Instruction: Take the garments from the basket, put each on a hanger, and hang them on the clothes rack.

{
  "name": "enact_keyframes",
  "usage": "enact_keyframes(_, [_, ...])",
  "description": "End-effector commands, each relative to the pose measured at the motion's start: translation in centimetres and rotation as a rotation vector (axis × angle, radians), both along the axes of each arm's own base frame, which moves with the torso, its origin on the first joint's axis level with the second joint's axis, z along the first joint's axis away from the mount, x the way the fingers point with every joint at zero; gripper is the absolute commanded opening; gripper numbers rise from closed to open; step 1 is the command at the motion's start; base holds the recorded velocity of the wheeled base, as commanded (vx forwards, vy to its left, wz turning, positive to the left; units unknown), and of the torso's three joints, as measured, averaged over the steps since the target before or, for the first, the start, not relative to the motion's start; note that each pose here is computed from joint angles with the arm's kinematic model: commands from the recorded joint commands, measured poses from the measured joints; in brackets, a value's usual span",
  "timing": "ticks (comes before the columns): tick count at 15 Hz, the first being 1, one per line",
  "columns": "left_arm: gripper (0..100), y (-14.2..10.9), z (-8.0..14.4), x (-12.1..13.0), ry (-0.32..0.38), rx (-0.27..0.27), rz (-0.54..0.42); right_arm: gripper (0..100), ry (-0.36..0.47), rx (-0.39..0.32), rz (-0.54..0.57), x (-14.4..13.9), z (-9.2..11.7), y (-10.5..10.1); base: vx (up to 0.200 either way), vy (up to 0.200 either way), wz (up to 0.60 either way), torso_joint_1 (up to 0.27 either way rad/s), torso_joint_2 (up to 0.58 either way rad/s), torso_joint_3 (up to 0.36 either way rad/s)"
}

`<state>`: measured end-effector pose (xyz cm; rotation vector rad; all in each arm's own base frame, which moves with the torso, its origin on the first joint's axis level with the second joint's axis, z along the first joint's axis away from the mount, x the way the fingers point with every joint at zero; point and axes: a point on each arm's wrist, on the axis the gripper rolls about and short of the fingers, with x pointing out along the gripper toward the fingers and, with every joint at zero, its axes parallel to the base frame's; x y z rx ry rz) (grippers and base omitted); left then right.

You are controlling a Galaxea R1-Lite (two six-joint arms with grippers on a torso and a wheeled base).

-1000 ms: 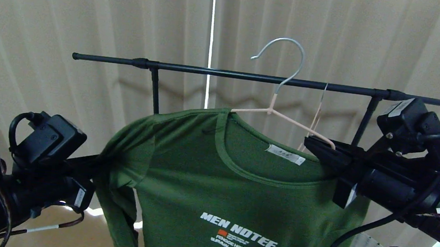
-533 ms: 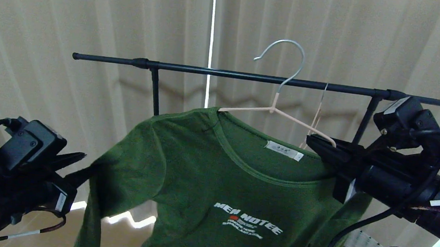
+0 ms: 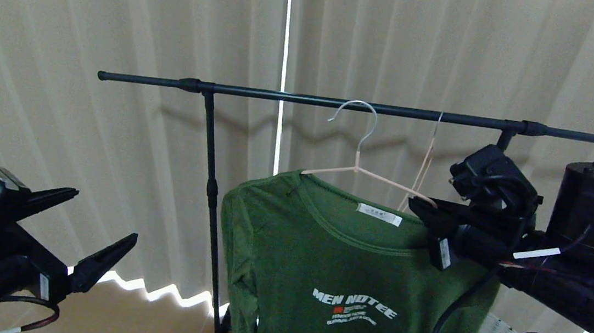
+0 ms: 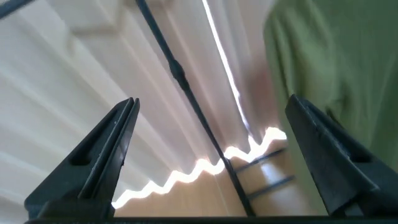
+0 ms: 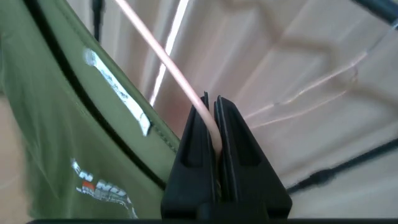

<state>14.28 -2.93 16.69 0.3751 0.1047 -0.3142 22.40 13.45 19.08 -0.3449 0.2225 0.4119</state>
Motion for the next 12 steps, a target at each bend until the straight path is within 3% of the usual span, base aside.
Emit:
enact_keyframes(1, [100, 0.7, 0.7, -0.8, -0.045, -0.025, 0.041, 0, 0.025, -0.027, -0.041, 0.5, 0.1, 0.2, 0.0, 0.0, 0.0, 0.0, 0.0, 0.0])
enact_keyframes(4, [100, 1.0, 0.6, -0.8, -0.039, -0.031, 0.068, 0, -0.009, -0.029, -0.112, 1.2, 1.0, 0.4, 0.0, 0.0, 0.0, 0.0, 0.0, 0.0])
enact_keyframes(12, [100, 1.0, 0.0, -1.5, -0.029, -0.028, 0.058, 0, -0.004, -0.02, -0.161, 2.0, 0.9, -0.5, 0.2, 0.0, 0.0, 0.002, 0.0, 0.001])
